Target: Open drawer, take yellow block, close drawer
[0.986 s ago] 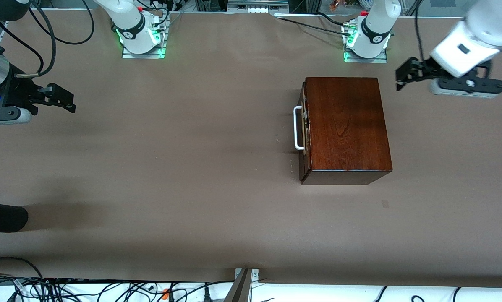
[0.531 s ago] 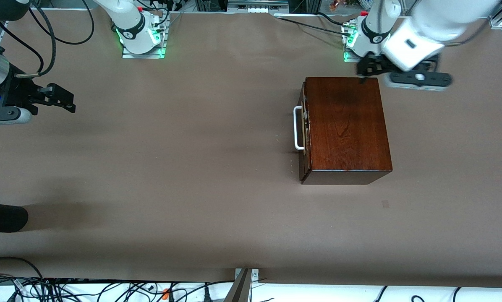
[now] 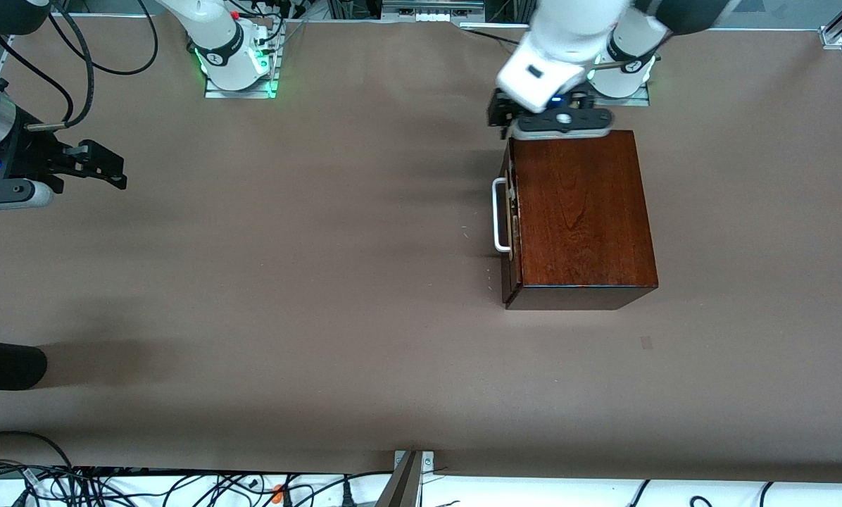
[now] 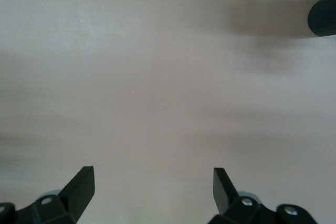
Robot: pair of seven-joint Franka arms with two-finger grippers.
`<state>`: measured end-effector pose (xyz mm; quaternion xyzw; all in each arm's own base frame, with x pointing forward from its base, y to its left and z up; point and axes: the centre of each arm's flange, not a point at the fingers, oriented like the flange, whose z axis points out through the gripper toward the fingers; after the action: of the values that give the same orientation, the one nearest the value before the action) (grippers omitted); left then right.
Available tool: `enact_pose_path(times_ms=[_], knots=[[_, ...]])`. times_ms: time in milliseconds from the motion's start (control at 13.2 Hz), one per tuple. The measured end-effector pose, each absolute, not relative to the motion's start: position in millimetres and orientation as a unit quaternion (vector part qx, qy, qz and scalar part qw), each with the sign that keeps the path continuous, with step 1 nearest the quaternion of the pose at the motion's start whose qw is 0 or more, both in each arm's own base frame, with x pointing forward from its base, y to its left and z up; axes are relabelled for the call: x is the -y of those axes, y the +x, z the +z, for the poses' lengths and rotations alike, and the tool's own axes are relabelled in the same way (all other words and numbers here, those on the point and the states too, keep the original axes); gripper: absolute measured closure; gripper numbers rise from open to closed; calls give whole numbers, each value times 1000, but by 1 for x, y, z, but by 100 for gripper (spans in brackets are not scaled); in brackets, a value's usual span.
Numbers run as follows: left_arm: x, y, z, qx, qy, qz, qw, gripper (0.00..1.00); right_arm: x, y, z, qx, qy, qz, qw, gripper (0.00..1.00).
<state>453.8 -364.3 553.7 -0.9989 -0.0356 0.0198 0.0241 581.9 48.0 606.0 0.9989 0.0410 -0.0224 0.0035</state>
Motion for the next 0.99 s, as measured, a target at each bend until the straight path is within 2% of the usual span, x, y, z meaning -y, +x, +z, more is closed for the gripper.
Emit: enact_pose_path(times_ms=[227,606,986], knots=[[409,443,510,25,-998,16,51,0,-48,582,606,-41,999,-22,3,0],[428,464,425,-7,-995,19,96,0,-48,582,606,-41,999,-22,3,0],[437,476,371,-32,-992,5,121,0,-48,582,606,-41,999,-22,3,0]])
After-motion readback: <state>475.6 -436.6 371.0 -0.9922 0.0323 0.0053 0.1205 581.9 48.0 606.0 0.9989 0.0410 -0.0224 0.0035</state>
